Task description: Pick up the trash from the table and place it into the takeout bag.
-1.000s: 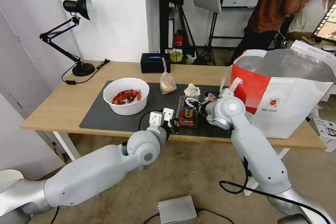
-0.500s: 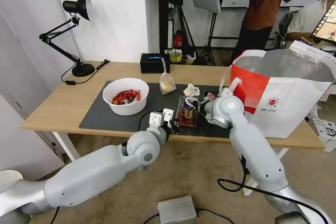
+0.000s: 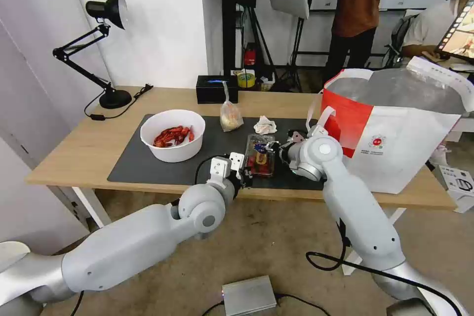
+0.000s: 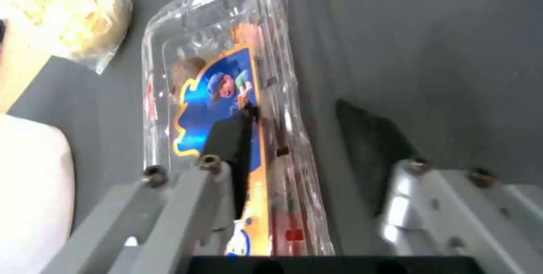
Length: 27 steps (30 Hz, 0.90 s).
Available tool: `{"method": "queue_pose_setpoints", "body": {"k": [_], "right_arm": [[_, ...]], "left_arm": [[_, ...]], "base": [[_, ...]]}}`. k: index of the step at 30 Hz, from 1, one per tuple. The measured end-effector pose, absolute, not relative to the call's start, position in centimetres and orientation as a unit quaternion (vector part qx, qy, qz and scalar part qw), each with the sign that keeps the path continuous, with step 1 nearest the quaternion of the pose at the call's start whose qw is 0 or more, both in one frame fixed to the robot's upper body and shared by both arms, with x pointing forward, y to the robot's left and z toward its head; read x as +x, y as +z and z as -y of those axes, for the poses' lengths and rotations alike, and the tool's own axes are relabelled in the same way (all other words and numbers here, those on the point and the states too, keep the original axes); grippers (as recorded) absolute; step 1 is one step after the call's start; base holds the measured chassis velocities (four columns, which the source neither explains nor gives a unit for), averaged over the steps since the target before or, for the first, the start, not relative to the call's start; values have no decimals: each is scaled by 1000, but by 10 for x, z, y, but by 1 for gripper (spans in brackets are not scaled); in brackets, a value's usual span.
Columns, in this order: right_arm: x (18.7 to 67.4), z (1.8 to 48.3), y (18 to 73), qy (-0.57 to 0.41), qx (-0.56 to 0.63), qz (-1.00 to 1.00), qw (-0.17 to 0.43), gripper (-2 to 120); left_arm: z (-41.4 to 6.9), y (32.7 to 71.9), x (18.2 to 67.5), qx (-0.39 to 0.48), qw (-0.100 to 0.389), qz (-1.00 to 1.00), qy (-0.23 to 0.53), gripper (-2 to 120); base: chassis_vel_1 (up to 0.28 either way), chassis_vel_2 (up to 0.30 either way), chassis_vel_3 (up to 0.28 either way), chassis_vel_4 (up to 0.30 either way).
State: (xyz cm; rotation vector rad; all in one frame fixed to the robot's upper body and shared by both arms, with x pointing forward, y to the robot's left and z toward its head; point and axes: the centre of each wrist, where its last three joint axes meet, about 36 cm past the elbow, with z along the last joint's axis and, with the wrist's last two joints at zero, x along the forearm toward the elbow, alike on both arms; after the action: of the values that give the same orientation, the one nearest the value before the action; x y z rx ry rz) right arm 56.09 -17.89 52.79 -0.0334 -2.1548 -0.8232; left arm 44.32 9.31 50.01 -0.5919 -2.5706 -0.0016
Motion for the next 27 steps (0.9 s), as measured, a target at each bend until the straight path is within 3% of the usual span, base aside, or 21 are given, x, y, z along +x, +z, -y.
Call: {"method": "queue_pose_setpoints", "body": {"k": [8, 25, 27], "right_arm": [[557, 181, 528, -324, -11, 855, 404, 3], [553, 185, 529, -323, -13, 857, 402, 0], [553, 185, 529, -324, -13, 857, 401, 0]], "left_arm": [[-91, 502, 443, -220, 247, 944, 1, 0], [-91, 513, 444, -208, 233, 950, 5, 1], [-92, 517, 445, -205, 230, 951, 8, 10]], "base": [[0, 0, 0, 0], [0, 0, 0, 0], [0, 0, 0, 0]]}}
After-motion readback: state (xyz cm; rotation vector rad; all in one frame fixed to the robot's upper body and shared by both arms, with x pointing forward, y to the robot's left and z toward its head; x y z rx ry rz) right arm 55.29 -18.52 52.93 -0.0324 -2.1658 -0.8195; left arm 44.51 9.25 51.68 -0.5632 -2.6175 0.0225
